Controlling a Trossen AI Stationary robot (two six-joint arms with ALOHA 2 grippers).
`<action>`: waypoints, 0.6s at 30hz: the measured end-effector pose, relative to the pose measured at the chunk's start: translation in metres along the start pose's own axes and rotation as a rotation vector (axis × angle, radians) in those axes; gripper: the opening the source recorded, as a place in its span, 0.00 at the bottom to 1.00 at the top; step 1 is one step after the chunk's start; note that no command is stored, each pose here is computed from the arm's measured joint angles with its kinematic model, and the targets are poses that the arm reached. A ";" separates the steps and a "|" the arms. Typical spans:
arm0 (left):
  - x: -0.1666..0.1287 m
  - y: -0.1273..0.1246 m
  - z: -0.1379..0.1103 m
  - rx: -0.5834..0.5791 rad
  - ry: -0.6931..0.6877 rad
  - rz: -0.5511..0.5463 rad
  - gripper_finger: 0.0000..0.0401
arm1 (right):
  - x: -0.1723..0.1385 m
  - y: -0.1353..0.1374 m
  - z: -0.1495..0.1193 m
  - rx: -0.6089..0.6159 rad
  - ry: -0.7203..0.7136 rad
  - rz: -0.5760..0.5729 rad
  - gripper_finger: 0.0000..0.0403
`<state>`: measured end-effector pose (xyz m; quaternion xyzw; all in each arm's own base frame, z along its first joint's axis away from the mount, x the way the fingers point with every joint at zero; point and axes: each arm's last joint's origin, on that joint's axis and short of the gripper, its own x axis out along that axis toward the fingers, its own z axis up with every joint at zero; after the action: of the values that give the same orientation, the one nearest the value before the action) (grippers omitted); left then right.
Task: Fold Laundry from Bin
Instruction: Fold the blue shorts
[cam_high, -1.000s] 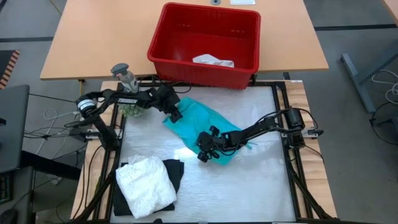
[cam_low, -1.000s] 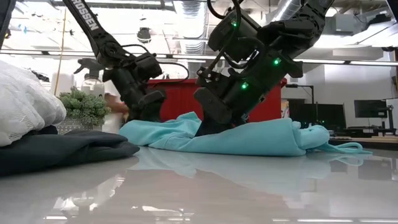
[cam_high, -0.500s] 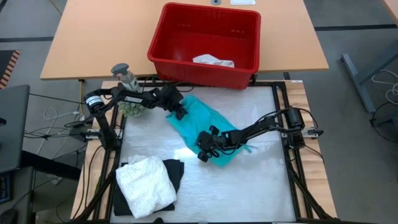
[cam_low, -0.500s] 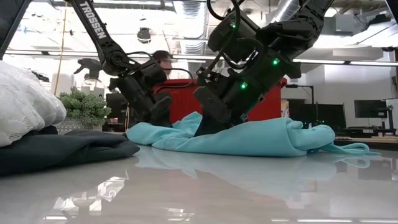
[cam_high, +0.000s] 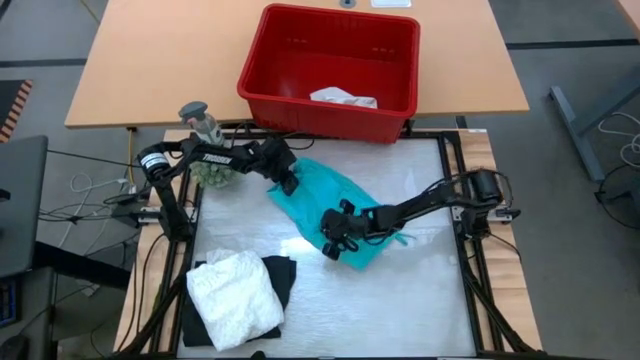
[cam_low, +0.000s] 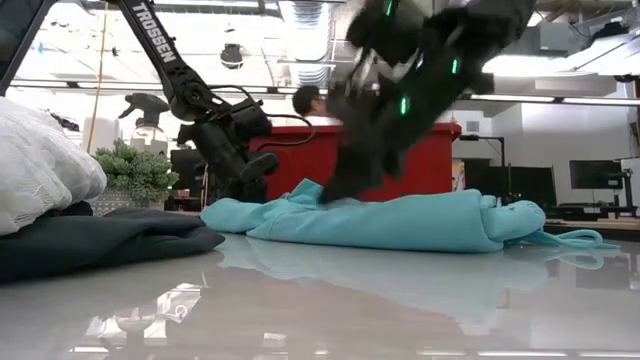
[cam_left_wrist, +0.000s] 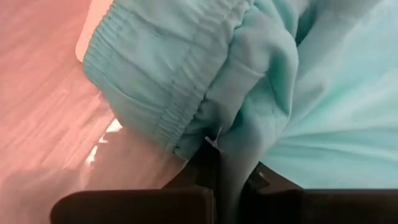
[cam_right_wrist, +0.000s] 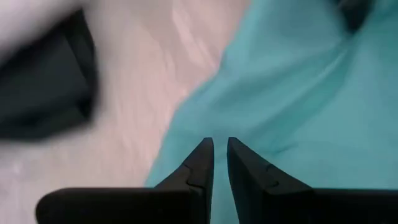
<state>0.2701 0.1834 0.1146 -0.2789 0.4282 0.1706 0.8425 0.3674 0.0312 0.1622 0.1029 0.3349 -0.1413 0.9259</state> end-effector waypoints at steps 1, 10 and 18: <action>-0.003 -0.001 0.004 0.007 0.002 0.003 0.00 | -0.010 -0.001 0.007 0.005 -0.017 0.001 0.18; -0.040 -0.016 0.036 0.097 0.060 0.087 0.00 | -0.048 -0.022 0.020 -0.011 0.024 -0.116 0.11; -0.068 -0.025 0.051 0.148 0.077 0.137 0.00 | -0.019 -0.046 0.012 -0.015 0.031 -0.126 0.05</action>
<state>0.2758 0.1917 0.2027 -0.1921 0.4900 0.1848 0.8300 0.3448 -0.0113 0.1792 0.0769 0.3561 -0.1954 0.9106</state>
